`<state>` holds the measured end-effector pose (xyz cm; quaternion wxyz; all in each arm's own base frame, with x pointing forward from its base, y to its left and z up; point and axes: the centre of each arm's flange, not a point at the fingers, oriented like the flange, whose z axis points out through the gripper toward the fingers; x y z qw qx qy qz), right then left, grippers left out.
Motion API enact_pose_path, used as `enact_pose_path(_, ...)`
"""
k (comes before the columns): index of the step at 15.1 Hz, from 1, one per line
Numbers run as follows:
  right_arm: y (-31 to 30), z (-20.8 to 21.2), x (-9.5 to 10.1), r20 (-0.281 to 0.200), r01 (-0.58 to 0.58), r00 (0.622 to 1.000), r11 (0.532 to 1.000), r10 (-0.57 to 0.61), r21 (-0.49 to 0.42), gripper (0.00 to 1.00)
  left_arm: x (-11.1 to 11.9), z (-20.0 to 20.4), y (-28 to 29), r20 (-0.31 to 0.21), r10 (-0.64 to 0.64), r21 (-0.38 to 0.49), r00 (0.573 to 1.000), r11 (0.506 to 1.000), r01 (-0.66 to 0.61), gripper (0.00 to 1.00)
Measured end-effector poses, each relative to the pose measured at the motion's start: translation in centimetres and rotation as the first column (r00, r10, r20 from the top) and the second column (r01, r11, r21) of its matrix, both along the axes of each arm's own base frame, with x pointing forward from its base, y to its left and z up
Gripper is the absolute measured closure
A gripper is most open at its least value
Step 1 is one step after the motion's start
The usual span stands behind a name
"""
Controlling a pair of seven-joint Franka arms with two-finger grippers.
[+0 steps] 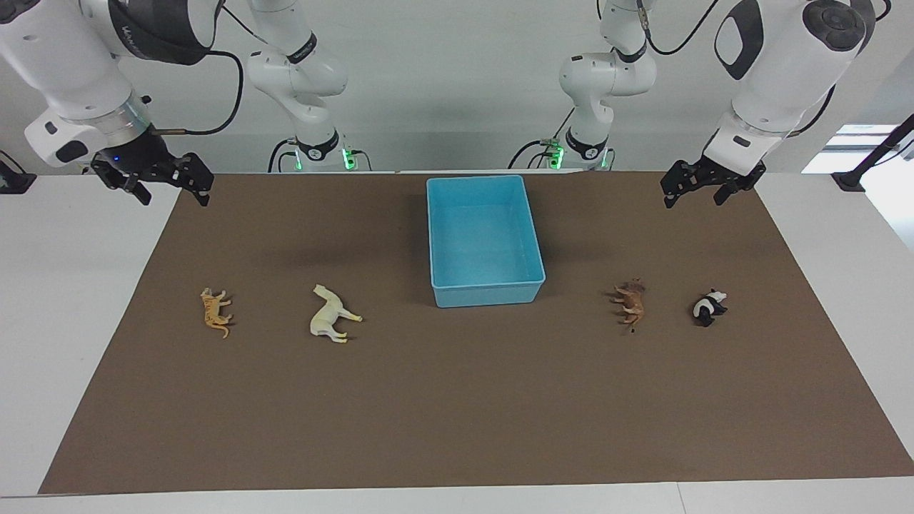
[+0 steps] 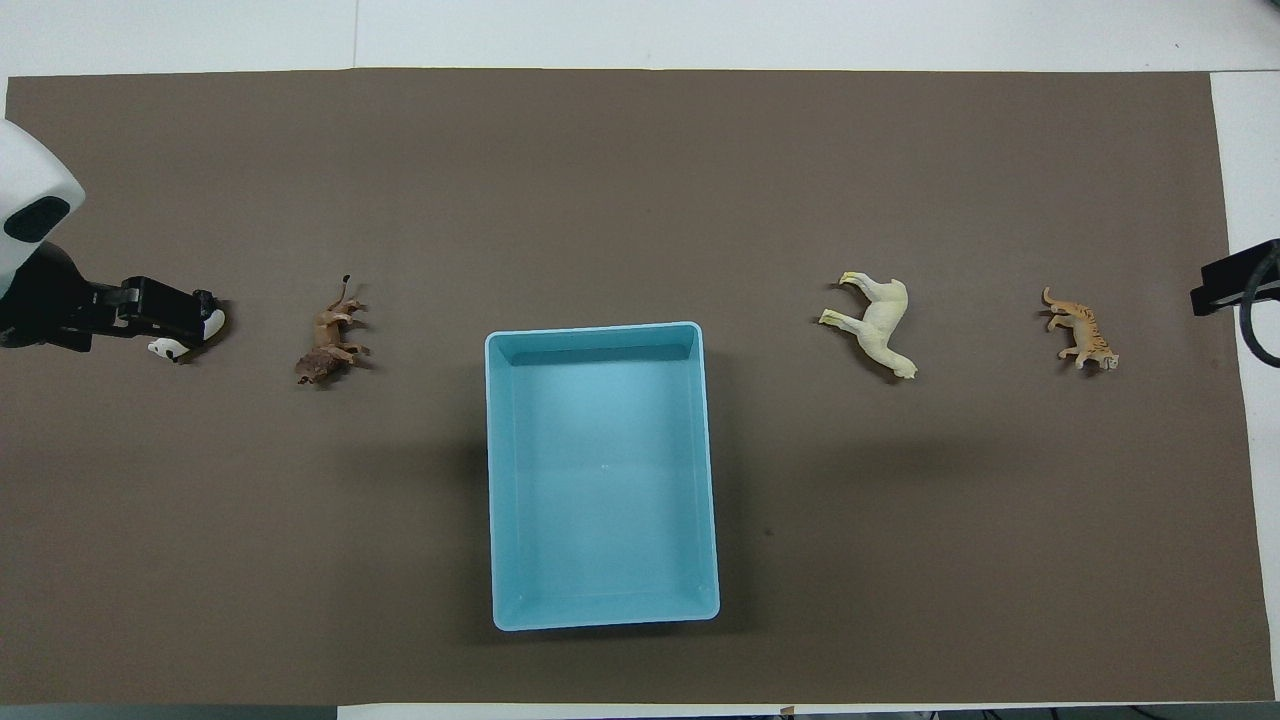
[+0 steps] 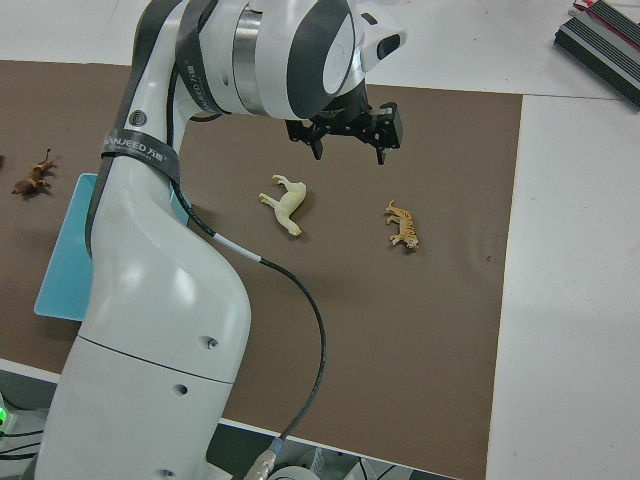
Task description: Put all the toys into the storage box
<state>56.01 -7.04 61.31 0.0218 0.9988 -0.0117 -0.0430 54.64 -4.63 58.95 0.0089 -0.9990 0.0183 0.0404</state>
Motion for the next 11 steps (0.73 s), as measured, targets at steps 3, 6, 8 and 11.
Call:
enact_pose_path(3,0.0,0.0,0.0,0.0,0.0,1.0,1.0,0.0,0.0,0.0,0.01,-0.01,0.01,0.0,0.0,0.0,1.0,1.0,0.0,0.0)
enact_pose_path(6,0.0,0.06,0.0,0.002,0.005,1.0,1.0,-0.005,-0.001,0.0,0.0,-0.03,0.01,-0.001,0.001,0.0,1.0,1.0,-0.001,0.0)
enact_pose_path(8,0.03,0.08,0.0,0.003,0.024,1.0,1.0,-0.024,-0.002,0.0,-0.01,-0.19,-0.02,-0.004,0.004,0.001,1.0,1.0,-0.004,0.0)
enact_pose_path(11,0.03,0.0,-0.02,0.003,0.062,0.998,0.998,-0.062,-0.005,0.0,-0.03,-0.38,-0.04,-0.008,0.014,0.002,1.0,1.0,-0.014,0.0)
